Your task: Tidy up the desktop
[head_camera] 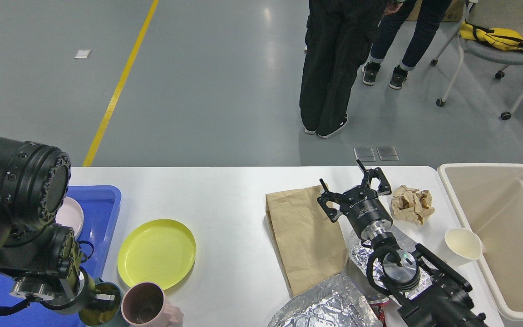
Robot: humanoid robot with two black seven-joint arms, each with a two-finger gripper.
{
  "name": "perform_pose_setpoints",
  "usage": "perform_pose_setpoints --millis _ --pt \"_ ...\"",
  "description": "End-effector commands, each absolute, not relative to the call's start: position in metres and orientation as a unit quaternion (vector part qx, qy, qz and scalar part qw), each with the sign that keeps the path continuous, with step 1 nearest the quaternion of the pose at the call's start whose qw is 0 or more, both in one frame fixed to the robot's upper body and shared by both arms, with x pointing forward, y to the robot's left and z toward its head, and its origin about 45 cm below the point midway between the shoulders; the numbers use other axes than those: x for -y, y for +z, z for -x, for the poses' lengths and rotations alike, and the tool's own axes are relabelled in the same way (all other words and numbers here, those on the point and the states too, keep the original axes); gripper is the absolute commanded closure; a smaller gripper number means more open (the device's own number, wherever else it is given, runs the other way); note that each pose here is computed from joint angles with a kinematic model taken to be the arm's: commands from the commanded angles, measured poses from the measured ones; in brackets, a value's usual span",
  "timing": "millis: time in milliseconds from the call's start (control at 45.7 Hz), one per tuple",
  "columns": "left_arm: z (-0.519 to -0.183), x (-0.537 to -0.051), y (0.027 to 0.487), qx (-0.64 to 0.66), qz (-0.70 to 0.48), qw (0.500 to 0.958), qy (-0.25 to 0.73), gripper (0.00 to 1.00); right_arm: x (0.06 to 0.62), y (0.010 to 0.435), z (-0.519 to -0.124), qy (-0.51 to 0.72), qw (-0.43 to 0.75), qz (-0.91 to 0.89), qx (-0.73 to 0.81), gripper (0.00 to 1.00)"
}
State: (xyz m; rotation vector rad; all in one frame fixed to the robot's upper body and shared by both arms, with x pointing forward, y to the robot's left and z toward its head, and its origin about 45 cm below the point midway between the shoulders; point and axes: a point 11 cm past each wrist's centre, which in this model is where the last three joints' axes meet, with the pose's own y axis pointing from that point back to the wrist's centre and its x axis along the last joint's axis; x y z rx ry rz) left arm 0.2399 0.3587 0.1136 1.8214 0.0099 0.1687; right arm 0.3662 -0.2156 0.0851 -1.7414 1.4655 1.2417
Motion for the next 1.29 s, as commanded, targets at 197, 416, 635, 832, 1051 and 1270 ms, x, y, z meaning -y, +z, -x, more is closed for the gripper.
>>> perform_pose_setpoints --millis 197,416,635,832,1051,1270 --pt "-0.238 -0.365 0.117 -0.011 -0.804 0.591 0.069 0.96 0.216 0.085 -0.366 0.461 0.271 0.646 -0.544 0.00" --pt "-0.236 -0.376 0.123 -0.024 -0.811 0.581 0.063 1.00 0.216 0.085 -0.366 0.461 0.271 0.646 -0.544 0.00" --pt "-0.240 -0.379 0.127 -0.020 -0.814 0.577 0.066 1.00 0.216 0.085 -0.366 0.461 0.271 0.646 -0.544 0.00" --pt "-0.251 -0.378 0.137 -0.011 -0.812 0.578 0.077 1.00 0.216 0.085 -0.366 0.461 0.271 0.646 -0.544 0.00" --pt "-0.276 -0.386 0.183 -0.047 -0.795 0.594 0.115 1.00 0.215 0.085 -0.366 0.462 0.271 0.646 -0.544 0.00" --pt "-0.304 -0.371 0.259 -0.094 -0.739 0.655 0.131 1.00 0.216 0.085 -0.366 0.461 0.271 0.646 -0.544 0.00"
